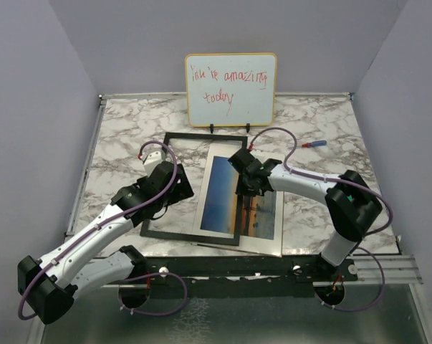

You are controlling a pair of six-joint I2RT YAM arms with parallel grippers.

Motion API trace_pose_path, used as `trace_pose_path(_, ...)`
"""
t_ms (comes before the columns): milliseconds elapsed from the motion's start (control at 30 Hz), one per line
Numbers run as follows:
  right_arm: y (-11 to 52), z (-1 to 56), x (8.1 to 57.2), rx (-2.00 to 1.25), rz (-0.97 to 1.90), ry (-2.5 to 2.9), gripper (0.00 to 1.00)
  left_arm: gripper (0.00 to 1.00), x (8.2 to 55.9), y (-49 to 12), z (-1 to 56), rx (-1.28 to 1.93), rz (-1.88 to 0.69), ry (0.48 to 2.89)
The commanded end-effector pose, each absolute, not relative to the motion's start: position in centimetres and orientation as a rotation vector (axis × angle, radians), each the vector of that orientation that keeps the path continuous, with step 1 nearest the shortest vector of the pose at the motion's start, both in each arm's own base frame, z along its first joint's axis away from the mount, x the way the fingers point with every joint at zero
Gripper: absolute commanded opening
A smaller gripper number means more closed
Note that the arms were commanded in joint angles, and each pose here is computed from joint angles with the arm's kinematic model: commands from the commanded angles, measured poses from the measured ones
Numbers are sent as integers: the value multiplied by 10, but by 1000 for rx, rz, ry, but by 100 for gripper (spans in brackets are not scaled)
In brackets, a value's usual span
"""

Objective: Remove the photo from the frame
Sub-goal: Place the photo frame item at the center of the board.

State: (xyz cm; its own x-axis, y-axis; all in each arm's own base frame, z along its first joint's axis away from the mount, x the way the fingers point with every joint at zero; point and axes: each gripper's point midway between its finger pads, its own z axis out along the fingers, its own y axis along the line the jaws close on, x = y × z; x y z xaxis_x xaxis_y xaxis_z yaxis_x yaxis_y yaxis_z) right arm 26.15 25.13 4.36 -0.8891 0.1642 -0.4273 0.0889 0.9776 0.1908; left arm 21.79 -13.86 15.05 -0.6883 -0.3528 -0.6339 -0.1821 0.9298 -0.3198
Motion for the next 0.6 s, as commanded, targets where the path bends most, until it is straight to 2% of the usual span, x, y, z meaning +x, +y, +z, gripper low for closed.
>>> trace_pose_path(0,318,67,292,184,410,2567,1,99,215,-131,147,-412,-280,2337)
trace_pose_path(200,345,49,283,124,336,2617,3,99,214,-135,144,-408,-298,2353)
trace_pose_path(500,325,47,276,161,274,2607,6,99,212,-139,137,-420,-334,2362)
trace_pose_path(567,327,48,274,152,292,2615,9,99,212,-145,136,-402,-358,2374)
